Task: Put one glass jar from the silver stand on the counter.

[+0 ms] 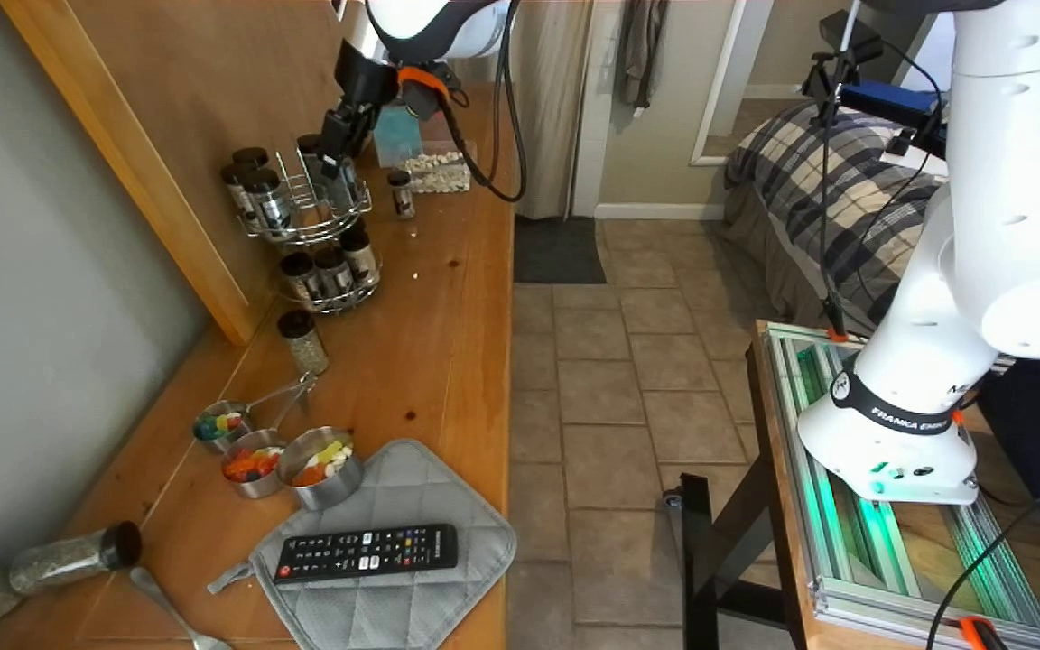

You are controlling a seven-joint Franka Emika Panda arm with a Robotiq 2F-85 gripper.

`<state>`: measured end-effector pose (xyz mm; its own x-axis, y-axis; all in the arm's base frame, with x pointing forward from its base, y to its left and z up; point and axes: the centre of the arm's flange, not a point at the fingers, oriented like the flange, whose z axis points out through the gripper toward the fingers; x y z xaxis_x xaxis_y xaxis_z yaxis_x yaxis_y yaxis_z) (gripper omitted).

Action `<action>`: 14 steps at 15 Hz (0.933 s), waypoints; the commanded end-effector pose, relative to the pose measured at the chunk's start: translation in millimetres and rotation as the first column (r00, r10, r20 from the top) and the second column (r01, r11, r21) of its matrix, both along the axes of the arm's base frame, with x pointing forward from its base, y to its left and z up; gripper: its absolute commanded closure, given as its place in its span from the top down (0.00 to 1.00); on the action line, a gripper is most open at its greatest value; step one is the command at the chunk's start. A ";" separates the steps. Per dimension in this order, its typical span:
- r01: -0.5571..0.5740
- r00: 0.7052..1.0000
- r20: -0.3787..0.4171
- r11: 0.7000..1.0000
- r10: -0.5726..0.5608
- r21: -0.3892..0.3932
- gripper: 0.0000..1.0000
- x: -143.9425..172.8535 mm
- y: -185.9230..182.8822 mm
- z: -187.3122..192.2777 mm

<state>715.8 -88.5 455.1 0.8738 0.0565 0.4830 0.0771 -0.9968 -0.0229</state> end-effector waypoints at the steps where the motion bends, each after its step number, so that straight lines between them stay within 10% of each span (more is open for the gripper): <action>1: 0.005 1.000 0.029 1.000 -0.005 -0.009 0.65 10.5 0.4 0.8; 14: -0.011 0.999 0.033 0.999 0.013 -0.037 0.40 8.0 1.3 0.9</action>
